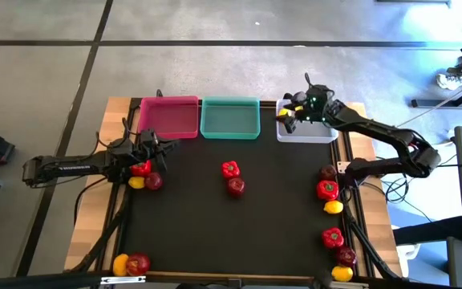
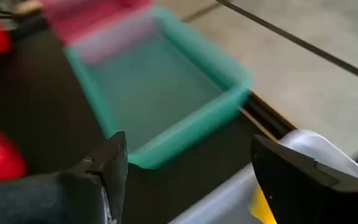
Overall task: Sort produce into baskets
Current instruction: Put the red bell pepper into the green bin
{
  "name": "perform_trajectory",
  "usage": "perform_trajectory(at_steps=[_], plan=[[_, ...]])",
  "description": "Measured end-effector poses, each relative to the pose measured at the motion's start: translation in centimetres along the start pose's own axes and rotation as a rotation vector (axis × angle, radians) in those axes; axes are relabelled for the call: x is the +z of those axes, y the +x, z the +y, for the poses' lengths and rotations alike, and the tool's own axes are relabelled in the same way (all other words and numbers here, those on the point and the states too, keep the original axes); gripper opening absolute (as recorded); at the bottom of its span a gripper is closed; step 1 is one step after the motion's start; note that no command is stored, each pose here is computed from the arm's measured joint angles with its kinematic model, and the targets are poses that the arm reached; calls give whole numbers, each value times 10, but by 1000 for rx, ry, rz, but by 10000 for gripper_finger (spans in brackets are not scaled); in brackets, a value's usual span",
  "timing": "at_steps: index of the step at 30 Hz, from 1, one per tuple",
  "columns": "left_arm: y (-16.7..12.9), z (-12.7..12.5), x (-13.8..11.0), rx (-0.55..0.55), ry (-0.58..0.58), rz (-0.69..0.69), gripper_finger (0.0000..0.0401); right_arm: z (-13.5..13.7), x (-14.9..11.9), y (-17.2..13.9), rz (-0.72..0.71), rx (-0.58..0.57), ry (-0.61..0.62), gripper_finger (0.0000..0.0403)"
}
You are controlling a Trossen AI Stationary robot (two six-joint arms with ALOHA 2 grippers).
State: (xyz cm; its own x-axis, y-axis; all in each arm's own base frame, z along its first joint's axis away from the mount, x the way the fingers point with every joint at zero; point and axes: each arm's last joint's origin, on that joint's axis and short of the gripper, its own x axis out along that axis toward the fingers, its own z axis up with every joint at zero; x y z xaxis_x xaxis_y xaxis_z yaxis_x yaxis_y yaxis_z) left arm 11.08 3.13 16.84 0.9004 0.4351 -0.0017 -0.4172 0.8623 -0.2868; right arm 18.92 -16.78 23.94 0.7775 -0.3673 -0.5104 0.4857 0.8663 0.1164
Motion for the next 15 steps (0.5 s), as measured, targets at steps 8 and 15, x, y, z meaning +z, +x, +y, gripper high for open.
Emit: perform_trajectory(at_steps=[8,15], plan=[[0,0,0,-1,-1,0,11,57,3,9,-34,197,-128,271],[0,0,0,-1,2,0,11,96,5,8,-103,330,-209,271]])
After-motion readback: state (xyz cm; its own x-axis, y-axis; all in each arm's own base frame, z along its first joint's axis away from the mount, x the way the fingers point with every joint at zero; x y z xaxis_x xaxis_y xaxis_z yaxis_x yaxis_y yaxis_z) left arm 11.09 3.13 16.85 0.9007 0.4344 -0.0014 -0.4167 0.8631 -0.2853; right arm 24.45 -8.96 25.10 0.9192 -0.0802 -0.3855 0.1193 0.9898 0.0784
